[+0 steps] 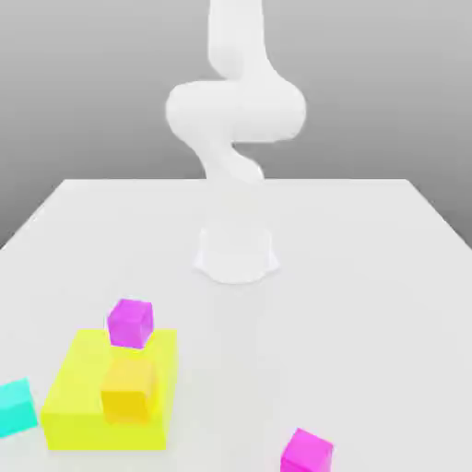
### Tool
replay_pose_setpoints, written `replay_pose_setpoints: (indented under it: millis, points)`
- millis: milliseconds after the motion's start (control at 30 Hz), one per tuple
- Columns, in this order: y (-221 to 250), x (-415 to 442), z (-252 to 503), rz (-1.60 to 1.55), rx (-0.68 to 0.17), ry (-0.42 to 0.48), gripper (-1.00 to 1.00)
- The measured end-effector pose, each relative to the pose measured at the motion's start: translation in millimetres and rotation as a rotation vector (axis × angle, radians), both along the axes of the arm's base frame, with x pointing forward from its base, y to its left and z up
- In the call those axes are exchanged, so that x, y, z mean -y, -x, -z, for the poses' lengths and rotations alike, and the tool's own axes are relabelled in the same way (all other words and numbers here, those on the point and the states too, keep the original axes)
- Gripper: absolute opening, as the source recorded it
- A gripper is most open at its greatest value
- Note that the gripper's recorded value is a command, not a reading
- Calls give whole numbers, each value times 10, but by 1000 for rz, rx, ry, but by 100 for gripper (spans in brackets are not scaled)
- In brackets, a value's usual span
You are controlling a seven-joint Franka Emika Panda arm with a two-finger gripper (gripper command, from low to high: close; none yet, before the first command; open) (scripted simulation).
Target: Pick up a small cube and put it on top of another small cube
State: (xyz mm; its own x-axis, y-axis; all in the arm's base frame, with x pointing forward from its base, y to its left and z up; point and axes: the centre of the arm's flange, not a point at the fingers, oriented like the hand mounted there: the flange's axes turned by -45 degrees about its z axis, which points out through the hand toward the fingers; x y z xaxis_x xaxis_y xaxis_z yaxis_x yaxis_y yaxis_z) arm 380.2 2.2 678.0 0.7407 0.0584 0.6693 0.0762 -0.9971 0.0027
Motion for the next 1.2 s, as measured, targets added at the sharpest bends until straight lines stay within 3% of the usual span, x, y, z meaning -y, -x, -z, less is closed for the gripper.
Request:
replay_pose_setpoints:
  millis: [233, 467, 933, 1067, 1100, 1200]
  points:
    - [-791, -202, 1088, -238, -176, 55, 0]
    - [-1243, -492, 2306, -458, -335, 132, 0]
    - [-1206, -839, 4733, -868, -632, 374, 0]
    - [-1186, -843, 5298, -893, -649, 393, 0]
    - [-1179, -841, 5424, -893, -650, 393, -100]
    - [-1178, -841, 5425, -893, -650, 392, -100]
